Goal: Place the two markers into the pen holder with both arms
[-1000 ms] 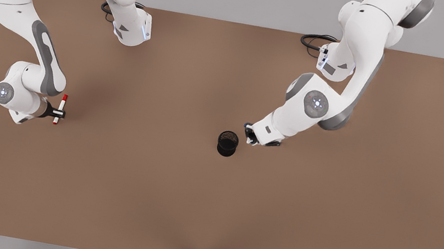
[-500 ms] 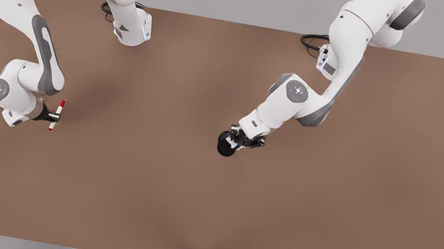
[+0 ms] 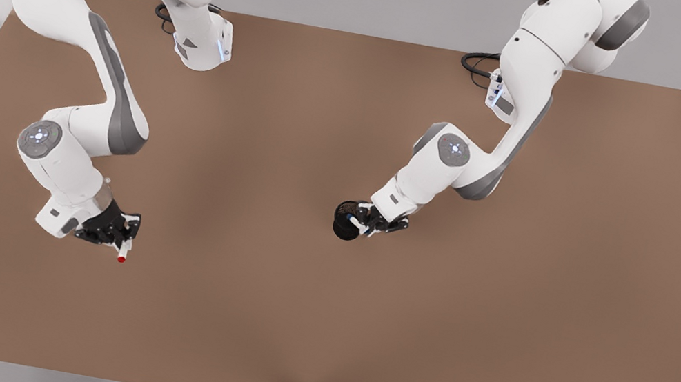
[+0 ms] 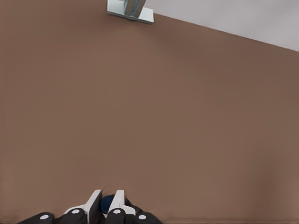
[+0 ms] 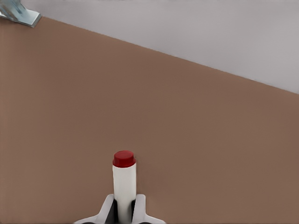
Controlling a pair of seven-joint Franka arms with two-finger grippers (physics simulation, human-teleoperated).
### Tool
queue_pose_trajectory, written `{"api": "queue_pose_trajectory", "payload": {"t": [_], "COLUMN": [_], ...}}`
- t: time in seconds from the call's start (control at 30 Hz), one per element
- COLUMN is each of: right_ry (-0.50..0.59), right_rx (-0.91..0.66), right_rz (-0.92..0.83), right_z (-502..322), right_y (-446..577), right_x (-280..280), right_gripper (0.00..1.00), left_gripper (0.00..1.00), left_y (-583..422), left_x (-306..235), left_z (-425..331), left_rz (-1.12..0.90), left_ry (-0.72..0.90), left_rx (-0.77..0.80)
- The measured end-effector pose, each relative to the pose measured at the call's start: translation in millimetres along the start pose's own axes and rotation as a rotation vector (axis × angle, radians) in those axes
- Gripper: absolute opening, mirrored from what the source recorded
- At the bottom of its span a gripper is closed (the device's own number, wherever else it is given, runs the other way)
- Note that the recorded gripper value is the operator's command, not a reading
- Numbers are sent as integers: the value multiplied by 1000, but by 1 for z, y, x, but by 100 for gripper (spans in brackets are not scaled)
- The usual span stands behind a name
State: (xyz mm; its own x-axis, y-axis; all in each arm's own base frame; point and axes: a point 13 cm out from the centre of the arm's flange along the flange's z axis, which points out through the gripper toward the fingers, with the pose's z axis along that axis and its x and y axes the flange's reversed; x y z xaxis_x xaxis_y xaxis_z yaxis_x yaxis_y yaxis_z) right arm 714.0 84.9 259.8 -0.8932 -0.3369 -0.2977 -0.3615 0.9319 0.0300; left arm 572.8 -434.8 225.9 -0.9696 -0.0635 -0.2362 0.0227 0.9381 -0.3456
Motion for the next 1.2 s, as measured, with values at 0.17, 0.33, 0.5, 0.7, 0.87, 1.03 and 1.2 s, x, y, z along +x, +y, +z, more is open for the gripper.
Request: {"api": "queue_pose_trajectory", "payload": {"t": [0.17, 0.33, 0.5, 0.7, 0.87, 1.03, 1.2], "right_ry": [-47, -72, -214, -396, -482, -556, -615], "right_rx": [-66, -176, -235, -283, -320, -338, -345], "right_rz": [-46, -98, -163, -208, -262, -236, -174], "right_z": [-20, -31, -33, -39, -21, -15, -18], "right_y": [69, 166, 274, 384, 474, 533, 522], "right_x": [-25, -4, -29, -66, -50, -38, -49], "right_gripper": [21, 21, 22, 22, 22, 22, 22], "left_gripper": [100, 100, 100, 100, 100, 100, 100], "left_y": [-18, 75, 190, 232, 251, 260, 265], "left_x": [15, -98, -190, -149, -127, -116, -112], "left_z": [-1, -94, -270, -329, -305, -291, -287], "left_rz": [35, -76, -119, -40, 7, 44, 75], "left_ry": [12, -73, -65, 95, 231, 305, 336], "left_rx": [21, -61, -228, -354, -394, -400, -397]}}
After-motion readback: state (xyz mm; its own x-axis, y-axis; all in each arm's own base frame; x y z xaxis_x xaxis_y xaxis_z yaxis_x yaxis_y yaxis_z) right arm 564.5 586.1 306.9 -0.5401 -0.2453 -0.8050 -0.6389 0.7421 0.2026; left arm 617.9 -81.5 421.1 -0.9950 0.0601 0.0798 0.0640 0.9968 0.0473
